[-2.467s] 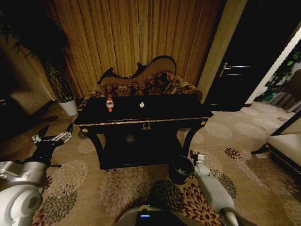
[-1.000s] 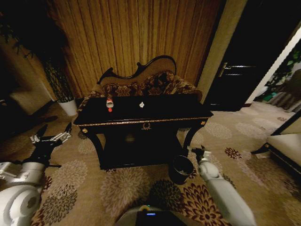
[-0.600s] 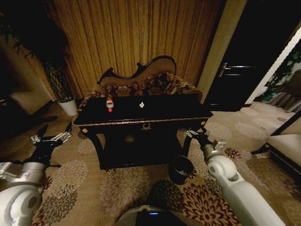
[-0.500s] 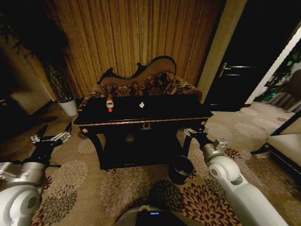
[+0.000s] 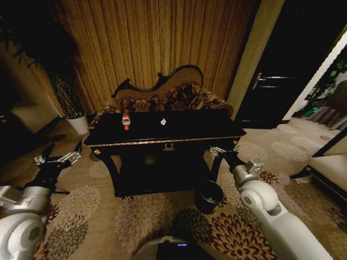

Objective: Move to the front of the table and place the trash on the table into the trash bin.

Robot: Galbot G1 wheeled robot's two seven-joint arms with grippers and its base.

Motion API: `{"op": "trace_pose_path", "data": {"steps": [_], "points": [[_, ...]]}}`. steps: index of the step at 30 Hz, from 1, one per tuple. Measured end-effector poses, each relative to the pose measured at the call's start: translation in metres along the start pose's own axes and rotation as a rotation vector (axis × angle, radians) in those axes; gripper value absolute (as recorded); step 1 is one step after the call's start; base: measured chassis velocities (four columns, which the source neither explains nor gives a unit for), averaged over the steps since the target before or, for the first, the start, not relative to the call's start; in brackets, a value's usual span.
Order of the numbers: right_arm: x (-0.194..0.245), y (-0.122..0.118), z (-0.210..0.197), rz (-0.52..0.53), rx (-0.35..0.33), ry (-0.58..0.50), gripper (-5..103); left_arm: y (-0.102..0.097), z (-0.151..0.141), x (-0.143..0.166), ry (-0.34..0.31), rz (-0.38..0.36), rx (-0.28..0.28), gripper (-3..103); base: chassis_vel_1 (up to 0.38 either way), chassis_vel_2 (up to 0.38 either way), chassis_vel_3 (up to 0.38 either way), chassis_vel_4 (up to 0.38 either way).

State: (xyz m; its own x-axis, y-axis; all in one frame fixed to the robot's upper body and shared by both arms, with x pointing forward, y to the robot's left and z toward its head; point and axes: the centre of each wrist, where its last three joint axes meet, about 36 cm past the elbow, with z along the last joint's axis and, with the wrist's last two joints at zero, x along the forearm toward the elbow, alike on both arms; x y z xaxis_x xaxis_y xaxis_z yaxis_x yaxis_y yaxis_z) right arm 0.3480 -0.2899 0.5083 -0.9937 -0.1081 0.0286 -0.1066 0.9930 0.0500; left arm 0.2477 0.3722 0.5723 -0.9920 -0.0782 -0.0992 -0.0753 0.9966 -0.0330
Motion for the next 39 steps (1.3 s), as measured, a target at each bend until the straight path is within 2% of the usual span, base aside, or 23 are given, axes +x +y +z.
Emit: {"op": "trace_pose_path", "data": {"steps": [34, 37, 39], "points": [[0.006, 0.004, -0.004, 0.014, 0.013, -0.003, 100, -0.004, -0.004, 0.004, -0.010, -0.003, -0.004, 100, -0.125, 0.127, 0.125, -0.120], [0.011, 0.008, -0.009, 0.000, -0.010, -0.002, 100, -0.004, -0.005, 0.005, -0.009, -0.003, -0.003, 100, -0.074, 0.072, 0.091, -0.056], [0.016, 0.013, -0.015, -0.019, -0.051, 0.018, 100, -0.002, -0.006, 0.007, -0.009, -0.006, -0.005, 100, -0.031, 0.019, 0.026, -0.025]]}}
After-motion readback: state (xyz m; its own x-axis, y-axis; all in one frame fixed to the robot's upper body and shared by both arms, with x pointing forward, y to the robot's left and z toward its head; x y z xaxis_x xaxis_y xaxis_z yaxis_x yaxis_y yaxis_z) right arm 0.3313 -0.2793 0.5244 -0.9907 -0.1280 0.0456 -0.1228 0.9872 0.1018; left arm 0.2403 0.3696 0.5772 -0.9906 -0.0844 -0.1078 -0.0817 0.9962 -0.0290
